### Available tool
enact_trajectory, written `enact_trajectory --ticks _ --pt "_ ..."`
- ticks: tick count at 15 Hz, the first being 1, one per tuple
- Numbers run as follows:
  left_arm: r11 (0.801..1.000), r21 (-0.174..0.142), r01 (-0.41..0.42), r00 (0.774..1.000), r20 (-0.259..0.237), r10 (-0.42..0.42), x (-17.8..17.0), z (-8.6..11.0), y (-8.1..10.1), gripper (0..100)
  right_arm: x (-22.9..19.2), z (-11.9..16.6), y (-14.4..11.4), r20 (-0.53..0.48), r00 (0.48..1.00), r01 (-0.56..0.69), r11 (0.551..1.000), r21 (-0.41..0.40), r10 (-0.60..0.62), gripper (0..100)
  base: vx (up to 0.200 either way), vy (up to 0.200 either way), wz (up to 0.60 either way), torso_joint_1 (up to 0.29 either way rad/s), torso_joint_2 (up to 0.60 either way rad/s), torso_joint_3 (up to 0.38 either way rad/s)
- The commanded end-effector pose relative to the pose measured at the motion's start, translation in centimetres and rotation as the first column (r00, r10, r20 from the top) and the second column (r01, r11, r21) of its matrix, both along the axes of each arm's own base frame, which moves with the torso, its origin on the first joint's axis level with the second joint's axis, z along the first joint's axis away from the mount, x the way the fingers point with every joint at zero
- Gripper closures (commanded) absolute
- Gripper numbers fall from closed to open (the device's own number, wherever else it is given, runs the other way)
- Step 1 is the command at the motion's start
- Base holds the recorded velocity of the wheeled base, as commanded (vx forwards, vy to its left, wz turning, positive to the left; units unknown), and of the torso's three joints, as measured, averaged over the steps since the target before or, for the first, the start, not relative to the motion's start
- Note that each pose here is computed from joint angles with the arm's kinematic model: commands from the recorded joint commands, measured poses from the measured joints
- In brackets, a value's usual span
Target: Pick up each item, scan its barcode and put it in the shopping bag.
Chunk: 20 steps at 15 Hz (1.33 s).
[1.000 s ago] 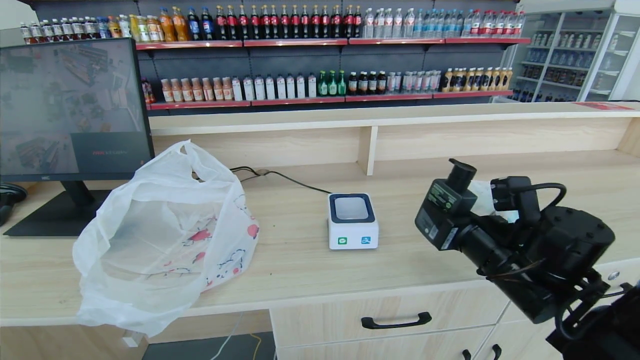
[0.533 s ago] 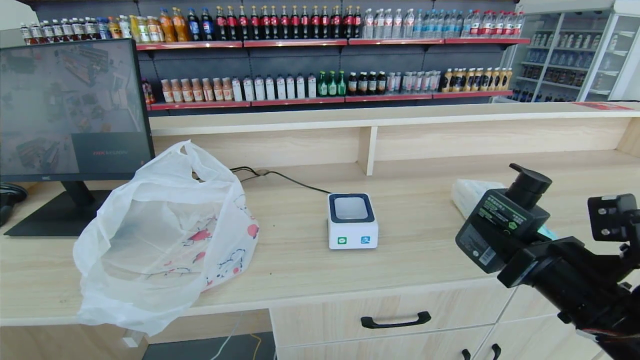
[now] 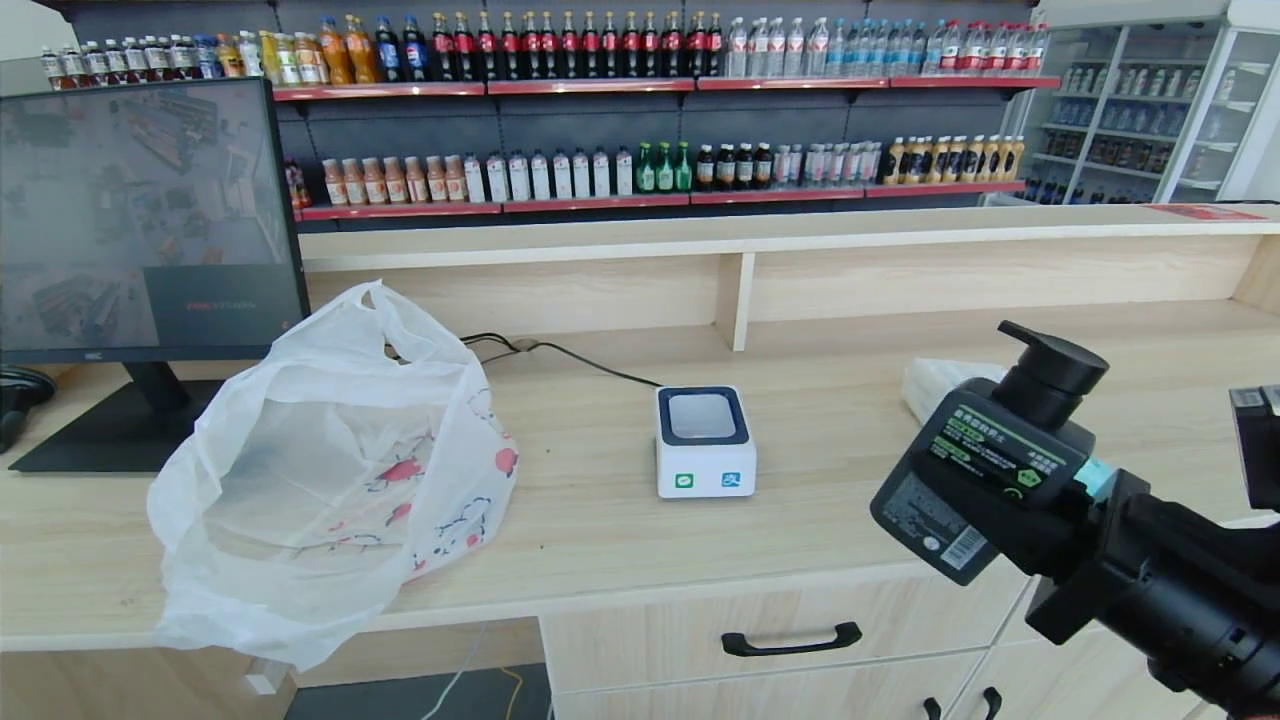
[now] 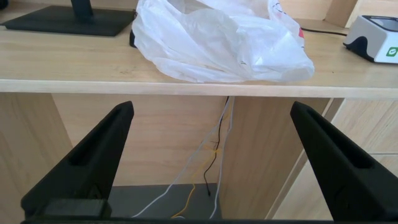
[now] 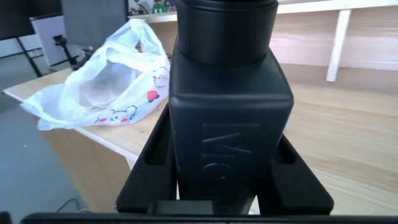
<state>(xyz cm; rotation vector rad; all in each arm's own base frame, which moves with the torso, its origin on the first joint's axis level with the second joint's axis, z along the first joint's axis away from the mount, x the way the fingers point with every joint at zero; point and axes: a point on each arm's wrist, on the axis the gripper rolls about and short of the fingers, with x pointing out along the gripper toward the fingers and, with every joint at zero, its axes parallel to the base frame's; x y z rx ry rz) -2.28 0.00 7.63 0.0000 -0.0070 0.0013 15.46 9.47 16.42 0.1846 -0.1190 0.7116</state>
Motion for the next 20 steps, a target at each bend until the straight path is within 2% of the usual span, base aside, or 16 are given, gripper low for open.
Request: enact_trajectory --ticks 1,4,6,8,9,11,14,20 --pt "1.0 0.0 0.0 1.0 0.001 0.0 0.0 0.0 0.0 0 -0.2 -0.1 1.0 -0.033 0.992 -0.117 0.993 0.022 0.118 100 0.0 0.0 0.0 0.0 0.0 0.0" --pt "1.0 0.0 0.0 1.0 0.001 0.0 0.0 0.0 0.0 0 0.1 0.9 2.9 -0.056 0.972 -0.219 0.969 0.117 0.226 100 0.0 0.0 0.0 0.0 0.0 0.0" --pt "1.0 0.0 0.0 1.0 0.001 0.0 0.0 0.0 0.0 0 0.3 2.0 4.6 -0.074 0.947 -0.292 0.932 0.215 0.314 100 0.0 0.0 0.0 0.0 0.0 0.0" --pt "1.0 0.0 0.0 1.0 0.001 0.0 0.0 0.0 0.0 0 0.2 3.1 5.6 -0.067 0.921 -0.352 0.893 0.281 0.384 100 0.0 0.0 0.0 0.0 0.0 0.0" --pt "1.0 0.0 0.0 1.0 0.001 0.0 0.0 0.0 0.0 0 -0.1 3.6 6.2 -0.068 0.892 -0.406 0.859 0.313 0.446 100 0.0 0.0 0.0 0.0 0.0 0.0" --pt "1.0 0.0 0.0 1.0 0.001 0.0 0.0 0.0 0.0 0 -0.2 4.3 6.6 -0.049 0.842 -0.496 0.806 0.323 0.537 100 0.0 0.0 0.0 0.0 0.0 0.0" --pt "1.0 0.0 0.0 1.0 0.001 0.0 0.0 0.0 0.0 0 -0.1 5.4 7.0 -0.014 0.791 -0.575 0.75 0.327 0.612 100 0.0 0.0 0.0 0.0 0.0 0.0" --pt "1.0 0.0 0.0 1.0 0.001 0.0 0.0 0.0 0.0 0 1.2 6.9 8.3 0.046 0.787 -0.593 0.734 0.331 0.615 100 0.0 0.0 0.0 0.0 0.0 0.0"
